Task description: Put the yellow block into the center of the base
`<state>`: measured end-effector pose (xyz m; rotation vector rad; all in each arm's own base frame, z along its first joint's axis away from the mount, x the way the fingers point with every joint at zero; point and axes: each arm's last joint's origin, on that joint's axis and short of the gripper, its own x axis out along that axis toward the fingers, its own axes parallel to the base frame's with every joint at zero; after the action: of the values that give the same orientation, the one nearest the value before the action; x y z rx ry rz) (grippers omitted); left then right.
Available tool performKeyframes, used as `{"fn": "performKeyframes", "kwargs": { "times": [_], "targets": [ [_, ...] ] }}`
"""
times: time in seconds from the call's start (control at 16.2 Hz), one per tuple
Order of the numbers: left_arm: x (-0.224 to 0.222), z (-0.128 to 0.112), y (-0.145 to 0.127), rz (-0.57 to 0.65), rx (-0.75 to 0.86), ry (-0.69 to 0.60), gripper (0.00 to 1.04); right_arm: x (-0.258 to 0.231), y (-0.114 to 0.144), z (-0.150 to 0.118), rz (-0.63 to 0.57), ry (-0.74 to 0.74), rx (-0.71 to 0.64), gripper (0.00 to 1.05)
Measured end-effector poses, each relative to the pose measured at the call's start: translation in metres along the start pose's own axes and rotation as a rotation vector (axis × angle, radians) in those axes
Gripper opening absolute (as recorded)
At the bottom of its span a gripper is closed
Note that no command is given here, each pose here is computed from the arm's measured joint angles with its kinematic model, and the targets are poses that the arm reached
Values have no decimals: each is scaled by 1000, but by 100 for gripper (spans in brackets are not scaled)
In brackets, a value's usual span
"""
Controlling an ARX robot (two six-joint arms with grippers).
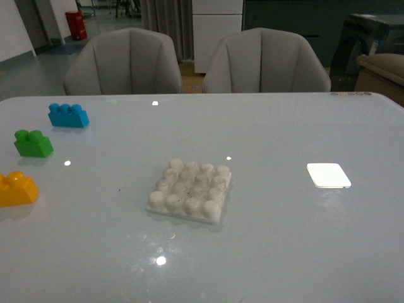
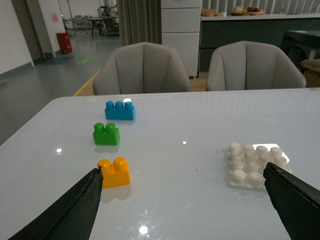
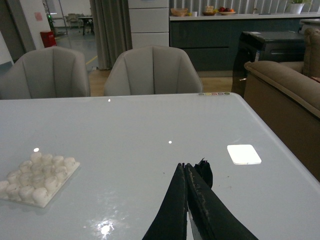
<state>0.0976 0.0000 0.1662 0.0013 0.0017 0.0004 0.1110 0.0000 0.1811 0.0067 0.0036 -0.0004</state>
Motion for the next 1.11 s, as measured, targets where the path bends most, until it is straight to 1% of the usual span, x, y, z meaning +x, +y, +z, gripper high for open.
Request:
{"fn": "performKeyframes", "kwargs": {
  "times": [0.19, 0.25, 0.31, 0.68, 0.74, 1.11],
  "targets": [
    [0, 0, 0, 0, 0, 0, 98, -3, 0, -3, 0, -7, 0, 2],
    [0, 0, 0, 0, 0, 0, 98, -11, 0, -13, 0, 23, 0, 2],
    [0, 0, 0, 0, 0, 0, 98, -14, 0, -14, 1, -12, -1, 2],
    [0, 0, 0, 0, 0, 0, 98, -14, 0, -14, 0, -8, -2, 2],
    [0, 0, 0, 0, 0, 0, 98, -14, 0, -14, 0, -9, -2, 7],
    [0, 0, 0, 0, 0, 0, 98, -14, 0, -14, 0, -9, -2, 83]
  ]
}}
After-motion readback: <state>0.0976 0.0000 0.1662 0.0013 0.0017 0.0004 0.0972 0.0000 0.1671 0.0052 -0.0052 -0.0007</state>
